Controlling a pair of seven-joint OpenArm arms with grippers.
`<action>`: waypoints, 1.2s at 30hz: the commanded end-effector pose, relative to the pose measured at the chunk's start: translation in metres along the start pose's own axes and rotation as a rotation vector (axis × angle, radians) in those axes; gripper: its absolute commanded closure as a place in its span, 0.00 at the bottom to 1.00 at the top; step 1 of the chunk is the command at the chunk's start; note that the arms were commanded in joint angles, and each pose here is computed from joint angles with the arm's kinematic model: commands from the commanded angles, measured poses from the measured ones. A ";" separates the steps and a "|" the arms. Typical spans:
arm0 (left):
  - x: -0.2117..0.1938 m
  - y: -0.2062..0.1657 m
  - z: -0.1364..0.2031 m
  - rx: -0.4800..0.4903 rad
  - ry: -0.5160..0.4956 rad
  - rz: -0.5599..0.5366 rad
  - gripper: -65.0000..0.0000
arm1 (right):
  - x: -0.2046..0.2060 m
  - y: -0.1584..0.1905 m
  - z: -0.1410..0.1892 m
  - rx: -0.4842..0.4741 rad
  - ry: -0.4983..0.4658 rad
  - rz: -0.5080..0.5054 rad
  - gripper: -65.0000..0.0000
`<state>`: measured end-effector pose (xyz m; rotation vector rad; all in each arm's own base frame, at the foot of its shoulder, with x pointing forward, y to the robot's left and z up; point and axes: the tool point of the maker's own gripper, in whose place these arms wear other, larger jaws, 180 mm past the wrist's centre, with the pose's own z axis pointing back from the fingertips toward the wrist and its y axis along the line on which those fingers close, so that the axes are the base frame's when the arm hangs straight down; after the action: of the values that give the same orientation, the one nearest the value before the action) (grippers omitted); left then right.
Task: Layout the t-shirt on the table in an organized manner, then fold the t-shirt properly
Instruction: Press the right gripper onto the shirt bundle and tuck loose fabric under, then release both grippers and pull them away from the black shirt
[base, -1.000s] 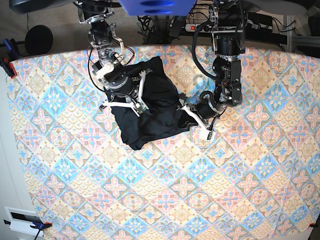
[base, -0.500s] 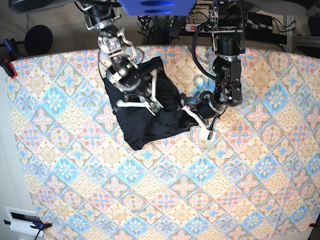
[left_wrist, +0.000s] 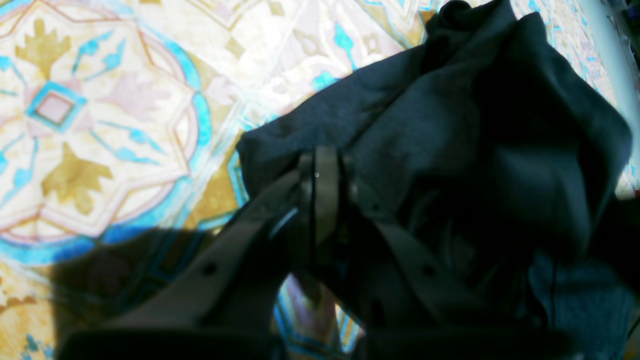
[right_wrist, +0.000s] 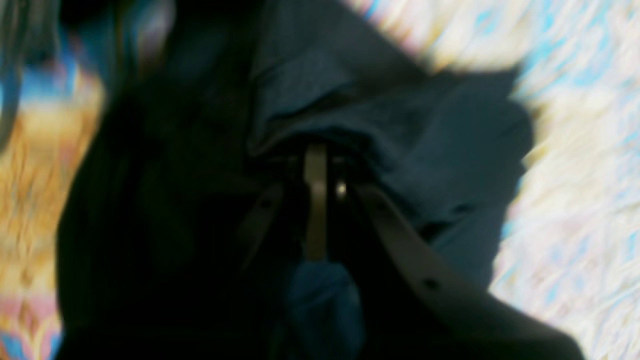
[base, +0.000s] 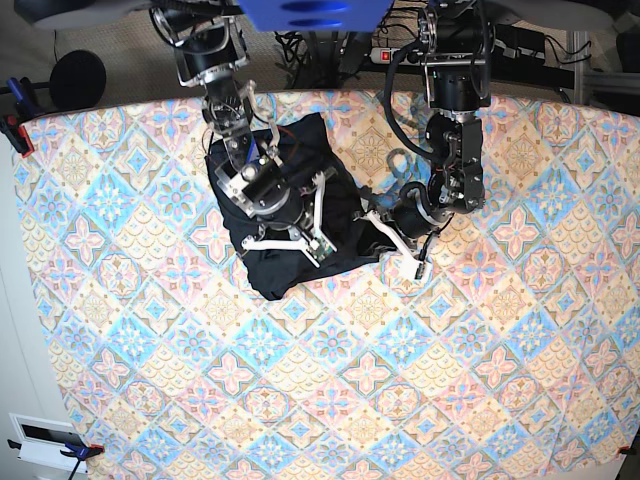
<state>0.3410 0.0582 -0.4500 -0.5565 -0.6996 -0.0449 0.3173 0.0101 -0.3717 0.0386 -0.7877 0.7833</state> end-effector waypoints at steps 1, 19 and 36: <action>-0.033 0.021 0.005 0.092 0.150 -0.024 1.00 | 0.016 -0.001 0.000 -0.001 -0.043 -0.007 1.00; -0.030 0.019 0.004 0.088 0.139 -0.022 1.00 | 0.067 0.067 -0.029 0.173 -0.275 -0.020 1.00; 0.032 0.015 0.053 0.010 -0.110 0.029 1.00 | 0.141 -0.023 0.068 -0.087 -0.643 -0.060 1.00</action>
<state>0.3278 0.1063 -0.4191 -0.5376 -0.7464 0.0329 0.3474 0.0628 -0.2390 0.2588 -1.3771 0.6896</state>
